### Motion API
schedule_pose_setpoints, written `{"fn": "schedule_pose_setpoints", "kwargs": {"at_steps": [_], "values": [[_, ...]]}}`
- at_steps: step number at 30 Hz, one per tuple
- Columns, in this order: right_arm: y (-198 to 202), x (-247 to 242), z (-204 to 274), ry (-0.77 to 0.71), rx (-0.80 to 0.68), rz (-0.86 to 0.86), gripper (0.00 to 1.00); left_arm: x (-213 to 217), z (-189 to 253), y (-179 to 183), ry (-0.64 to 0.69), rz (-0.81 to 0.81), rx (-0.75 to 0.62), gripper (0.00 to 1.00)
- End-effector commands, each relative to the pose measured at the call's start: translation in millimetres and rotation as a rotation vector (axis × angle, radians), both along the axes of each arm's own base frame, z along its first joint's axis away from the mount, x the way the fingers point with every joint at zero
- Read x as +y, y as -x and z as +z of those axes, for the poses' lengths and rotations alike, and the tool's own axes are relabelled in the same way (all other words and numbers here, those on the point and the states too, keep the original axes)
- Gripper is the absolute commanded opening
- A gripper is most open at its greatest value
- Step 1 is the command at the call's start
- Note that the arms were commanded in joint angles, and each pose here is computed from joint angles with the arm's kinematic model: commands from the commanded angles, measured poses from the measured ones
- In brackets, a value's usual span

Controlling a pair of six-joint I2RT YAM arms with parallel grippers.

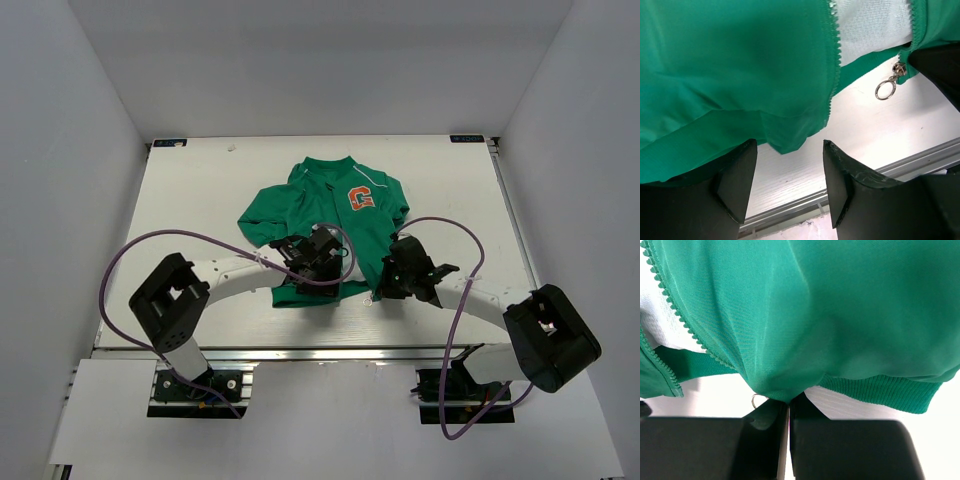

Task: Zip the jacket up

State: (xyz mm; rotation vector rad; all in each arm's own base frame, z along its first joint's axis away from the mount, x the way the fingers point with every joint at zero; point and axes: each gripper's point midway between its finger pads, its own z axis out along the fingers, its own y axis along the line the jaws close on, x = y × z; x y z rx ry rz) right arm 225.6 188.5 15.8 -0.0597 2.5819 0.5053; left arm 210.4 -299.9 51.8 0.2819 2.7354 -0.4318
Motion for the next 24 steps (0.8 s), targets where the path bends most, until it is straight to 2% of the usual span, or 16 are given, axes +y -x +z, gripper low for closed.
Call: {"fn": "schedule_pose_setpoints", "kwargs": {"at_steps": [1,6,12,16,17,19,20,22,24], "values": [[8.8,-8.7,-7.7,0.039,0.034,0.011,0.00,-15.9,8.3,-2.7,0.050,-0.035,-0.010,0.65],[8.8,-7.9,-8.2,0.036,0.035,0.012,0.00,-22.4,6.1,-6.2,0.062,-0.034,-0.009,0.65],[9.5,-7.8,-7.6,0.033,0.035,0.015,0.00,-28.3,5.7,-11.5,0.060,-0.035,-0.013,0.56],[9.5,-8.5,-7.1,0.035,0.032,0.013,0.00,-26.8,1.5,-10.7,0.040,-0.033,0.002,0.35],[9.7,-9.0,-7.7,0.037,0.033,0.012,0.00,-26.4,1.3,-9.7,0.037,-0.033,0.009,0.26],[10.1,-9.6,-8.1,0.040,0.034,0.012,0.00,-25.1,4.3,-9.3,0.038,-0.031,0.002,0.20],[9.9,-11.3,-8.9,0.047,0.035,0.007,0.00,-23.6,9.6,-11.1,0.042,-0.024,-0.013,0.12],[9.3,-12.2,-8.9,0.053,0.033,0.002,0.00,-18.8,14.5,-11.8,0.036,-0.012,-0.029,0.03],[9.2,-13.7,-9.2,0.060,0.034,-0.001,0.00,-16.2,25.5,-10.1,0.057,-0.009,-0.046,0.00]]}}
